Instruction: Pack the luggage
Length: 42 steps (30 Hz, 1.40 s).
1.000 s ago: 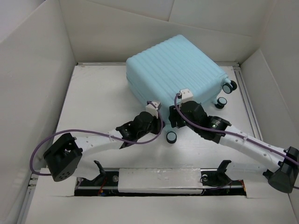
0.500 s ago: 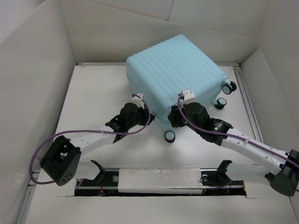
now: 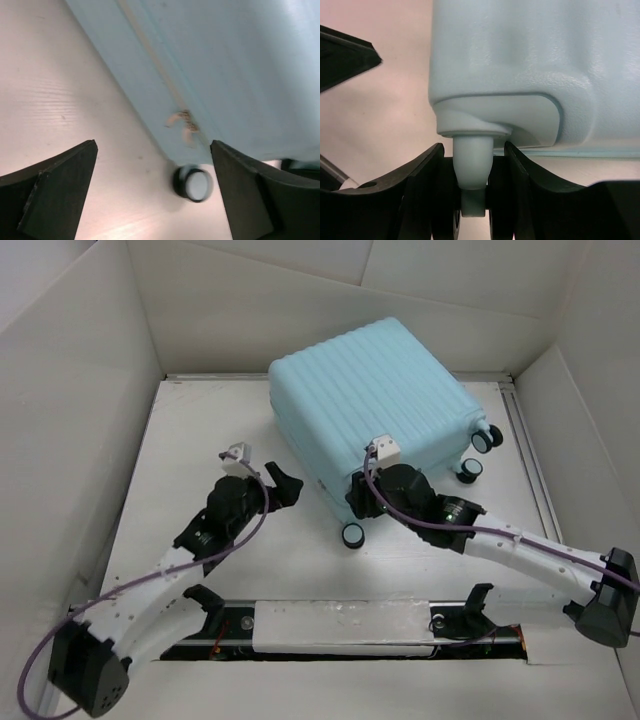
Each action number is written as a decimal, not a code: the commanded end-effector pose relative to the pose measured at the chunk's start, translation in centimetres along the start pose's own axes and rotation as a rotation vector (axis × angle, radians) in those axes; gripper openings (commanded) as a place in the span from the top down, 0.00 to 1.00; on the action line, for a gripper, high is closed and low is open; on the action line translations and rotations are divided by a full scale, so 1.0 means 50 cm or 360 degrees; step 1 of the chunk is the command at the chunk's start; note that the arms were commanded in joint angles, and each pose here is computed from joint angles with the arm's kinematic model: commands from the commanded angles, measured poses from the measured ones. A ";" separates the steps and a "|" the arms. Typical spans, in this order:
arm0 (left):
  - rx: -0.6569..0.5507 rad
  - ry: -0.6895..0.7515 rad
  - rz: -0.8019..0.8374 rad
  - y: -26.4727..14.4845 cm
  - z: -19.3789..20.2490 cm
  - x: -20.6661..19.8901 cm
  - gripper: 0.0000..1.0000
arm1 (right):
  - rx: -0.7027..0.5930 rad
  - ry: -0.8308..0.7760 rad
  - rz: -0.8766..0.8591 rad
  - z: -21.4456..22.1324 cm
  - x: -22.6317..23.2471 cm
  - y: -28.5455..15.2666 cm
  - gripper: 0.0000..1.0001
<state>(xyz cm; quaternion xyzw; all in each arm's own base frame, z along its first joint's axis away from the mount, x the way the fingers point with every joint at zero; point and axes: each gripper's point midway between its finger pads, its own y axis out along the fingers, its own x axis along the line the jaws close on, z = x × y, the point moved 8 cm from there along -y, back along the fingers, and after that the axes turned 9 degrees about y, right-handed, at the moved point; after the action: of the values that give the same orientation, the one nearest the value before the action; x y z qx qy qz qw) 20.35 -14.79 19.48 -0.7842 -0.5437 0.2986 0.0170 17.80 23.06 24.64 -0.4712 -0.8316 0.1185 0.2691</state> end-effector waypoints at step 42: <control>-0.0759 -0.0030 -0.0145 -0.352 -0.336 -0.083 0.00 | -0.1206 0.0316 0.0282 -0.250 -0.117 -0.476 0.00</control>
<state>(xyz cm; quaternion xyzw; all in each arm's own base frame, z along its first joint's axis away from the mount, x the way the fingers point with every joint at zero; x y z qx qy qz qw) 11.63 -6.84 37.37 -0.7698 -0.5936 0.1897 -0.1380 9.81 7.95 38.57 -0.5800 -0.7852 -0.1605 0.1460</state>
